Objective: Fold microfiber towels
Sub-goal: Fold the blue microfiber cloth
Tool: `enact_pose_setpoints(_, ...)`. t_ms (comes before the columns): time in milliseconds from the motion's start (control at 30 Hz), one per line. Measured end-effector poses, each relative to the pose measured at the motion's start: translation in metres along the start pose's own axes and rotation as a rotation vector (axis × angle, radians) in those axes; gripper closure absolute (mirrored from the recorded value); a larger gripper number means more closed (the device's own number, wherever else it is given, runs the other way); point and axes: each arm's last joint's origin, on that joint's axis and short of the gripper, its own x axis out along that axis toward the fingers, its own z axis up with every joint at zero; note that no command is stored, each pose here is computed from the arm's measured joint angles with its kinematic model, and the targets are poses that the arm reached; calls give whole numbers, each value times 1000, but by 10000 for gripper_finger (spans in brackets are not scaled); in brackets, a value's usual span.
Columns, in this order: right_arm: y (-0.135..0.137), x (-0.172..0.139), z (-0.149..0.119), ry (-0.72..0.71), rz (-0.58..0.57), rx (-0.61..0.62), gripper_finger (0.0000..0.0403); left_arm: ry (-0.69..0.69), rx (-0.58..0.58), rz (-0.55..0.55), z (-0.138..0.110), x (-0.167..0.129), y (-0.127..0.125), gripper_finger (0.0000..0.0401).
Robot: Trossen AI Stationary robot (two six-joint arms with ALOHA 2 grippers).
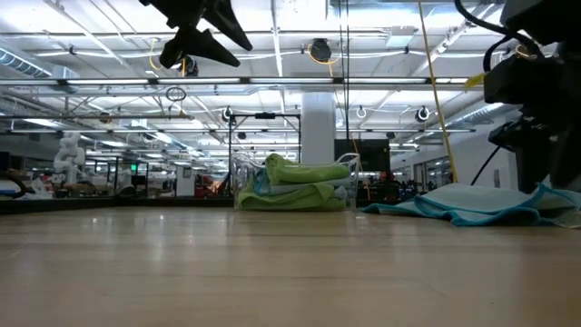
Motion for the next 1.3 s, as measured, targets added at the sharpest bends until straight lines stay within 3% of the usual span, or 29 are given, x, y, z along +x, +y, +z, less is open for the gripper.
enact_pose_setpoints(233, 1, 19, 3, 70, -32, -59, 268, -7, -1, 4, 0, 0, 0, 245)
enact_pose_setpoints(467, 4, 17, 6, 74, -2, 26, 390, -12, -5, -1, 1, 0, 0, 245)
enact_pose_setpoints(767, 18, -30, 44, -63, 56, 46, 399, -77, -55, -61, 8, -1, -7, 245)
enact_pose_setpoints(1033, 26, -92, 97, -293, 160, 41, 401, -119, -82, -70, 11, -1, -8, 244)
enact_pose_setpoints(1300, 17, -157, 136, -540, 161, 95, 402, -143, -106, -103, 4, 27, -20, 218)
